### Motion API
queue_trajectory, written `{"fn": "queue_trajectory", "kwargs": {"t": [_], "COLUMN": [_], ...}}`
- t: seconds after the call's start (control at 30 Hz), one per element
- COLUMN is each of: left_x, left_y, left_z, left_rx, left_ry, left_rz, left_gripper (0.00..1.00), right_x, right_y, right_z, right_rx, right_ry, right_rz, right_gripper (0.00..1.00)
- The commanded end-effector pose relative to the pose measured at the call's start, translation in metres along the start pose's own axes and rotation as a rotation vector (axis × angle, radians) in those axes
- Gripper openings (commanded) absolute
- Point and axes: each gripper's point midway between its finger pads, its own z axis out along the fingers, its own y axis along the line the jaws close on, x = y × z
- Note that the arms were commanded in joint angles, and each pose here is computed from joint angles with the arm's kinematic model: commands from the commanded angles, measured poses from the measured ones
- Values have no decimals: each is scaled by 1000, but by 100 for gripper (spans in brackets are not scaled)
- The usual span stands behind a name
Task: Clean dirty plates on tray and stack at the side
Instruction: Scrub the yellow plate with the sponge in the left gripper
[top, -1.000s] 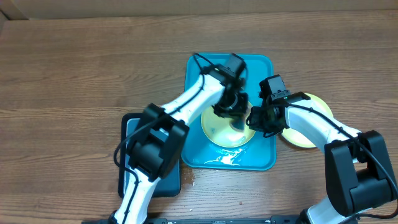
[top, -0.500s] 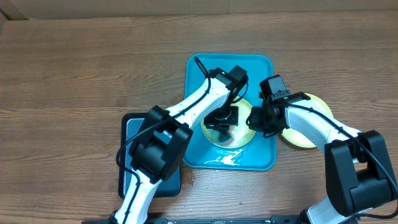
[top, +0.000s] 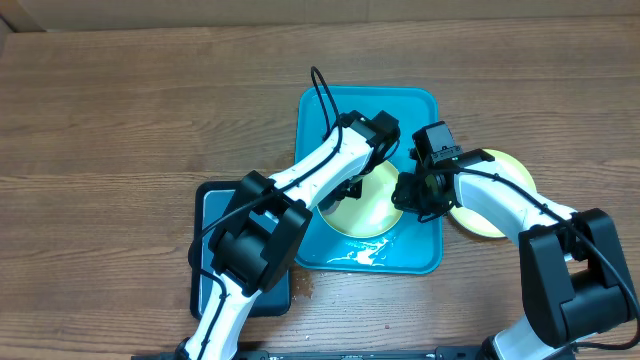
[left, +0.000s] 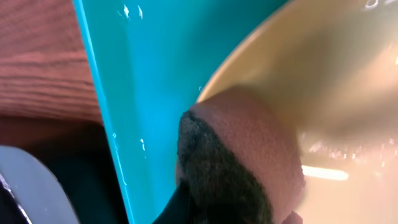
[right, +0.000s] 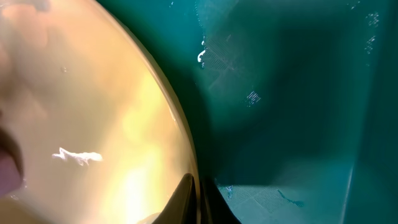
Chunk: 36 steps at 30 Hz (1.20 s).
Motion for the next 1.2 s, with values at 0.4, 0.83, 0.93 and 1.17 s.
{"fn": "queue_trajectory", "kwargs": {"t": [0.4, 0.83, 0.93, 1.17], "left_x": [17, 44, 40, 17], "left_y": [-152, -161, -144, -66], "left_z": [-28, -34, -24, 17], "left_rx": [886, 982, 927, 598], "left_ry": [256, 372, 390, 339], "left_rz": [95, 179, 144, 6], "left_gripper": [4, 4, 4, 4], "right_x": [9, 9, 9, 9], "right_y": [-34, -34, -34, -34], "right_z": [10, 10, 10, 10], "right_rx": [131, 131, 131, 131], "right_ry": [23, 24, 24, 23], "right_rz": [20, 20, 20, 20], "right_gripper": [4, 4, 4, 4]}}
